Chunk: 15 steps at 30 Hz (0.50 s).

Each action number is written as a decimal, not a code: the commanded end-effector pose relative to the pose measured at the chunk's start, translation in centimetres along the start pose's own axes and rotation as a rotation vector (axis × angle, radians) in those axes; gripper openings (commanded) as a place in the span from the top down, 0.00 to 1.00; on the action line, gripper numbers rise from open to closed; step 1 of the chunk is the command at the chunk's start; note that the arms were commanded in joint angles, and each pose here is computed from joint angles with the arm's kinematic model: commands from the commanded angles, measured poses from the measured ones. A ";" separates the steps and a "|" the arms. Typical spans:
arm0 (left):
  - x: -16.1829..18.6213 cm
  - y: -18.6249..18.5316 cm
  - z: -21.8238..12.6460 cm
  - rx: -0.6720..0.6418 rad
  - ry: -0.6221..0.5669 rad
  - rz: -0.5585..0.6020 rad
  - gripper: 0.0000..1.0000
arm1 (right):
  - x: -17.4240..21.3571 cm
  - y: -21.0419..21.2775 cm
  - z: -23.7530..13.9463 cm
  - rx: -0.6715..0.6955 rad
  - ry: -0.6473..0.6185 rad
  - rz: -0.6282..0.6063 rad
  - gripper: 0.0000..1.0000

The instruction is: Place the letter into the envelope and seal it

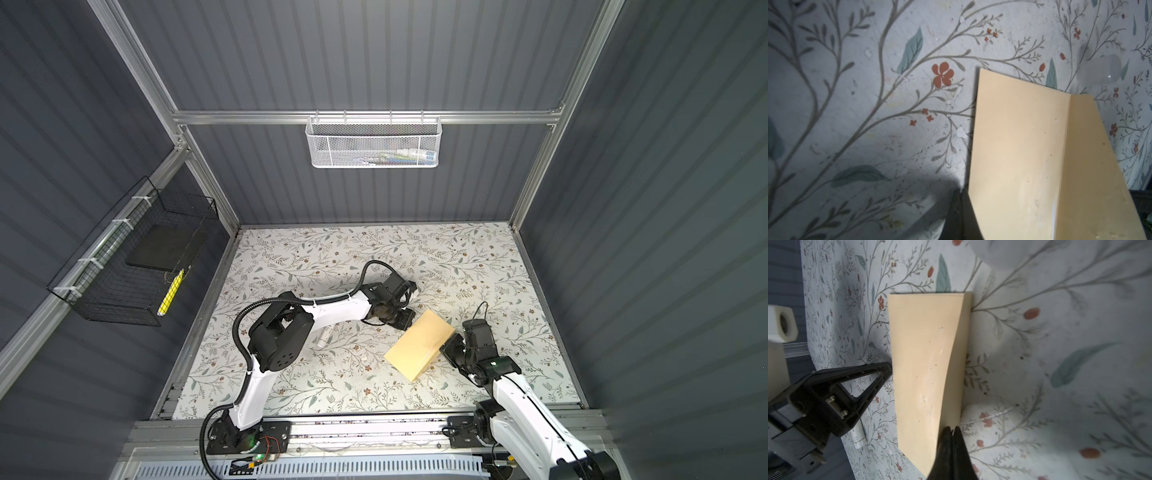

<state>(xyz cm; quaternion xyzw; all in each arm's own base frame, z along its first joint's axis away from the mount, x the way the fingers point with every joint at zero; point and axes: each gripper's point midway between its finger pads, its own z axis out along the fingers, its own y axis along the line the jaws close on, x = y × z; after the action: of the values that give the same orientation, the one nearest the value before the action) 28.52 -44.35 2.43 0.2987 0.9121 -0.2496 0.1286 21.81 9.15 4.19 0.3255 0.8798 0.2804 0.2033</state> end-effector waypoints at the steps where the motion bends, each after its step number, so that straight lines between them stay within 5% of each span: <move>1: 5.6 2.7 2.7 -0.074 0.178 -0.026 1.00 | -0.8 2.6 0.5 -0.083 -0.004 -0.023 1.00; 15: 5.4 2.5 3.3 -0.058 0.180 -0.025 1.00 | -0.9 3.6 4.8 -0.015 0.070 -0.065 1.00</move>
<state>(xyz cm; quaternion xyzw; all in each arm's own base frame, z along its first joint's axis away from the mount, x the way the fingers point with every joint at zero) 28.49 -44.73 2.41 0.3008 0.9092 -0.2578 0.1280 26.11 11.88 3.13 0.3004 0.8892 0.2918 0.1842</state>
